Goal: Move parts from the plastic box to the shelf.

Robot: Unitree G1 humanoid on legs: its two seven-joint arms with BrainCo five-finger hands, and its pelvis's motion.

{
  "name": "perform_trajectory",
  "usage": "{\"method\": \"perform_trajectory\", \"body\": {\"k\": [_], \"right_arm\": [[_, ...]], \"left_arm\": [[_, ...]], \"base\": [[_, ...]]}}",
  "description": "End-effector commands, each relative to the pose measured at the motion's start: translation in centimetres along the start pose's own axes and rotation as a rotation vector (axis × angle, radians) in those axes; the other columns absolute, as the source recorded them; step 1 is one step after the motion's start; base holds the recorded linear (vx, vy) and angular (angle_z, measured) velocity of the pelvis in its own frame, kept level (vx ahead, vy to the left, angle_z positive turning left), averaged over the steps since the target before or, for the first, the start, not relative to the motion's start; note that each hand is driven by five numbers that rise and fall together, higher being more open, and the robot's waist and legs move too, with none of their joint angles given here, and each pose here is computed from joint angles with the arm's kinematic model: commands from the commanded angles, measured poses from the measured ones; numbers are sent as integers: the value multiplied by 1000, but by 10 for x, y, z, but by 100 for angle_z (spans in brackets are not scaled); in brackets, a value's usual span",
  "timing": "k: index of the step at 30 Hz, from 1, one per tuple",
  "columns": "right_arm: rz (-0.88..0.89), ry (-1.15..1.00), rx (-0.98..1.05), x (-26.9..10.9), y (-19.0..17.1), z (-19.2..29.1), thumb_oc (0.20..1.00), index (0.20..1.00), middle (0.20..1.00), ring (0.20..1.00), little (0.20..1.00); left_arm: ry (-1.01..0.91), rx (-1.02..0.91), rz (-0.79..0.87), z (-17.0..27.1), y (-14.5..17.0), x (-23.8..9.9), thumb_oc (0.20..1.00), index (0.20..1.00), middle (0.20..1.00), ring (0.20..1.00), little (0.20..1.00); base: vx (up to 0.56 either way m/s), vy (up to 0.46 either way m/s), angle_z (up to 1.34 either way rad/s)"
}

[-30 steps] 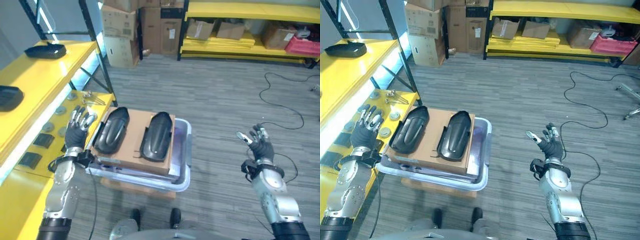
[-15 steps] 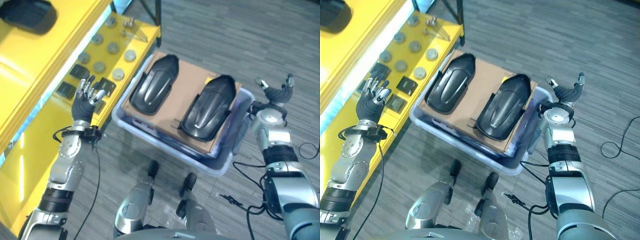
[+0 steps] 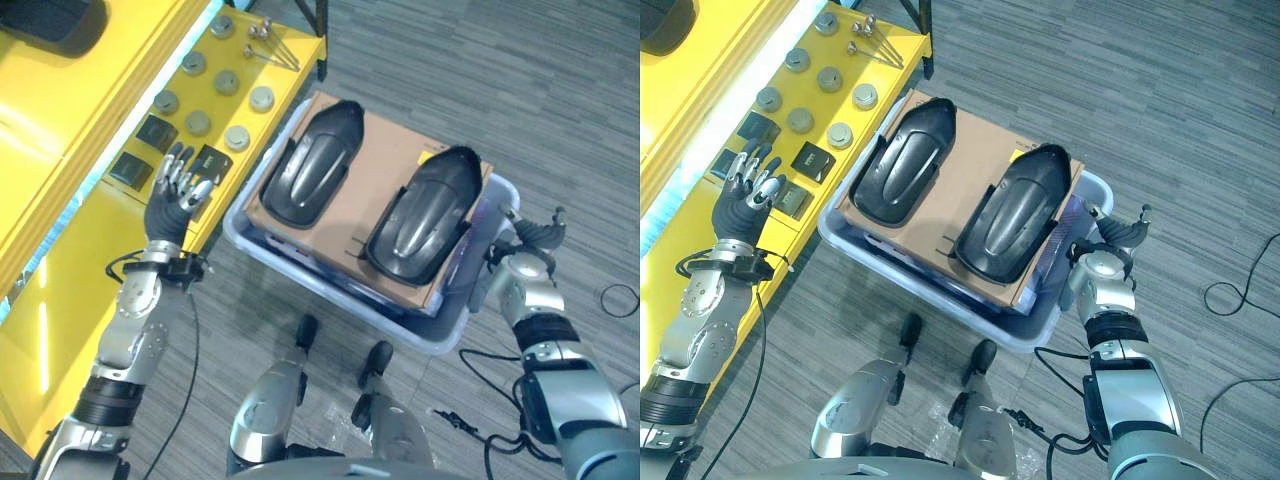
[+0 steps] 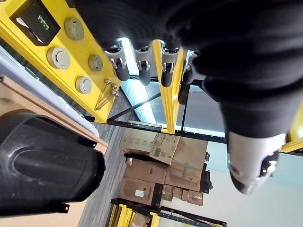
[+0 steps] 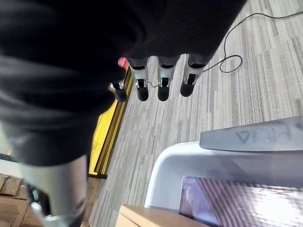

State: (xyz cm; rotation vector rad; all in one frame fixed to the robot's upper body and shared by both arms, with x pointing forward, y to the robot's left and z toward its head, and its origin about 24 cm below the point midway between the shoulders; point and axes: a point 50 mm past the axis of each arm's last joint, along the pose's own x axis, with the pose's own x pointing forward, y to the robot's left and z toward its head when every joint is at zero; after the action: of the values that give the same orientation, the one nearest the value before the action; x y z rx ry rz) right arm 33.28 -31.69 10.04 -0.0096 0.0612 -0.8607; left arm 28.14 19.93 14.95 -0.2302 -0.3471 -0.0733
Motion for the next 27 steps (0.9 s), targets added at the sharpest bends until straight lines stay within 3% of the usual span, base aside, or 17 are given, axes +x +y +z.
{"method": "perform_trajectory", "body": {"k": [1, 8, 15, 22, 27], "right_arm": [[102, -211, 84, -7, 14, 42, 1000, 1000, 1000, 1000, 1000], [347, -302, 80, -46, 52, 57, 1000, 1000, 1000, 1000, 1000], [376, -240, -3, -62, 65, 32, 1000, 1000, 1000, 1000, 1000], [344, -295, -180, -80, 44, -6, 1000, 1000, 1000, 1000, 1000], [328, -415, -167, -78, 24, 5, 1000, 1000, 1000, 1000, 1000]], "left_arm": [[-92, -15, -13, 13, -5, -6, 1000, 1000, 1000, 1000, 1000], [-92, -4, 32, 10, 0, -11, 1000, 1000, 1000, 1000, 1000], [-77, -14, 31, 7, -2, -13, 1000, 1000, 1000, 1000, 1000], [-73, -38, 68, 1, 1, -27, 1000, 1000, 1000, 1000, 1000], [-89, -37, 89, 3, 5, -32, 1000, 1000, 1000, 1000, 1000]], "base": [[33, 37, -3], [48, 46, 1], [7, 5, 0], [-4, 42, -5], [-4, 3, -9]]}}
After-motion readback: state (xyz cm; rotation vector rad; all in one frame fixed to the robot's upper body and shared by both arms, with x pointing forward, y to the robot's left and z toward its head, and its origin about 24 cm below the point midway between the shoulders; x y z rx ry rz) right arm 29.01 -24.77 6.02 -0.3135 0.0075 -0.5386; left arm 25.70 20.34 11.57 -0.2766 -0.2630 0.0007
